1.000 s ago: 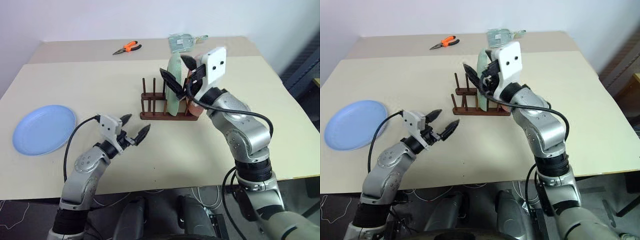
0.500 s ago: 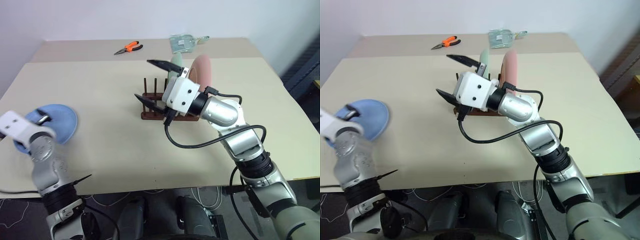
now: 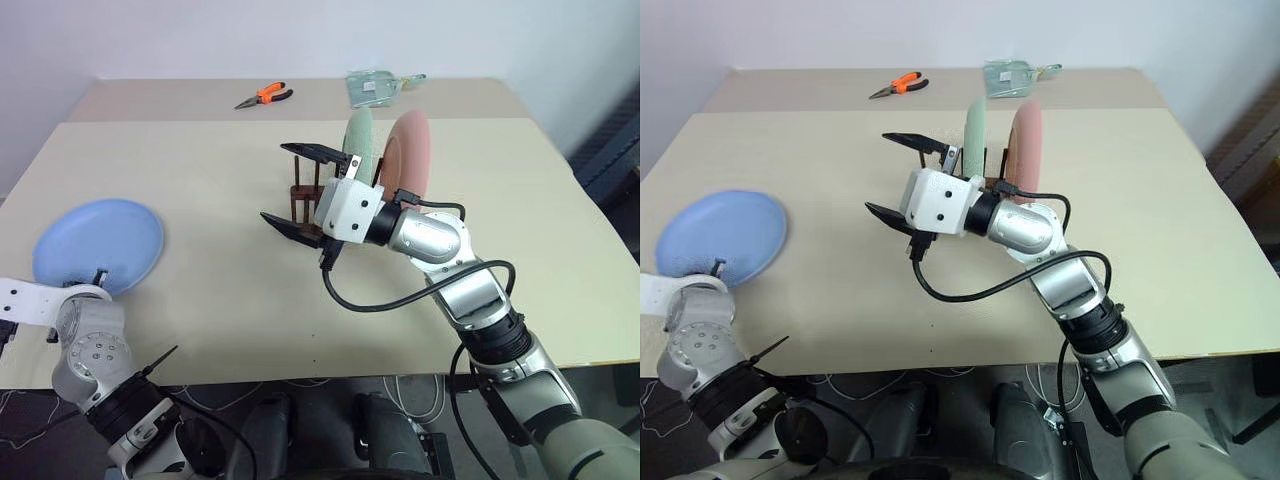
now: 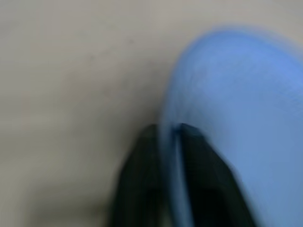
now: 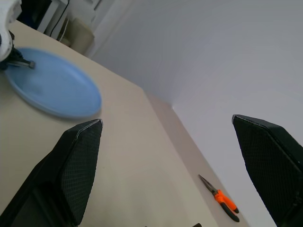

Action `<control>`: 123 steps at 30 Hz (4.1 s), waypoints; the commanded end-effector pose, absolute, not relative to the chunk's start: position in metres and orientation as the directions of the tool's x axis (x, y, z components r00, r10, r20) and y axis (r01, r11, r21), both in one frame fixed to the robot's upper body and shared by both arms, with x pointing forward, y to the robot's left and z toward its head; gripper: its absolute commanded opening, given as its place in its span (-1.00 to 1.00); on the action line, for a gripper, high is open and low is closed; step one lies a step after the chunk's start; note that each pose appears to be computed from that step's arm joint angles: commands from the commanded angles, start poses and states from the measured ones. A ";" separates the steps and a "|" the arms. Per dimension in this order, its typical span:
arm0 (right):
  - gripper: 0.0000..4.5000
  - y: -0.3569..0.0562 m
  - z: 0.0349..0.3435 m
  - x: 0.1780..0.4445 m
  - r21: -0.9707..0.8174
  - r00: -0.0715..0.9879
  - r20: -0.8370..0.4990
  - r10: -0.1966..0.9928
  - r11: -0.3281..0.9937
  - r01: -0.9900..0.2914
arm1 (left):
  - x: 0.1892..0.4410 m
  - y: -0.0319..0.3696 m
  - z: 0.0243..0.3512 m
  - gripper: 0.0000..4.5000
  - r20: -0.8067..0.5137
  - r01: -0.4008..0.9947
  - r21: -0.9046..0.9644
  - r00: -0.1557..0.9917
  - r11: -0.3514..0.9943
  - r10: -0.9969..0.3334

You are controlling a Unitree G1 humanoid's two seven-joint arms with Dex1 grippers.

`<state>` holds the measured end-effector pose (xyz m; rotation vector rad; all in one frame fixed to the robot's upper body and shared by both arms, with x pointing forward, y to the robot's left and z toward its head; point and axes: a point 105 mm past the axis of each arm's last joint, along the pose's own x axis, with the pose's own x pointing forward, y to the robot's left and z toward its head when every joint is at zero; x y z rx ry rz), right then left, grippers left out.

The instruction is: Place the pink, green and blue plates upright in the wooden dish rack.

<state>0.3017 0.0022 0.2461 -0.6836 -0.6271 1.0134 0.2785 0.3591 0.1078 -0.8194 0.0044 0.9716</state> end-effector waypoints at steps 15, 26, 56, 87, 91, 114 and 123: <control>1.00 0.025 0.258 0.325 -0.931 0.451 0.096 0.887 0.240 -0.274 | 0.340 0.169 0.311 -0.99 0.497 0.154 -0.261 0.868 0.953 -0.004; -0.95 0.031 0.259 0.340 -0.954 0.492 0.107 0.864 0.228 -0.193 | 0.335 0.161 0.302 -1.00 0.482 0.226 -0.281 0.874 0.933 -0.066; -1.00 0.008 0.312 0.269 0.153 0.373 0.604 0.705 0.356 -0.922 | 0.313 0.210 0.134 0.36 0.186 0.041 0.188 0.980 0.981 -0.076; -1.00 0.000 0.314 0.317 0.493 0.611 0.522 0.595 0.373 -0.786 | 0.299 0.179 0.117 0.36 0.128 0.210 0.224 0.962 0.952 -0.242; -1.00 -0.001 0.331 0.304 0.439 0.549 0.591 0.591 0.336 -0.834 | 0.300 0.179 0.117 0.36 0.127 0.208 0.220 0.962 0.953 -0.240; -1.00 0.004 0.285 0.341 0.677 0.718 0.380 0.583 0.354 -0.646 | 0.297 0.172 0.116 0.36 0.128 0.241 0.214 0.954 0.947 -0.271; 0.29 0.007 0.294 0.351 0.541 0.710 0.389 0.587 0.478 -0.692 | 0.298 0.168 0.116 0.38 0.130 0.252 0.215 0.950 0.943 -0.284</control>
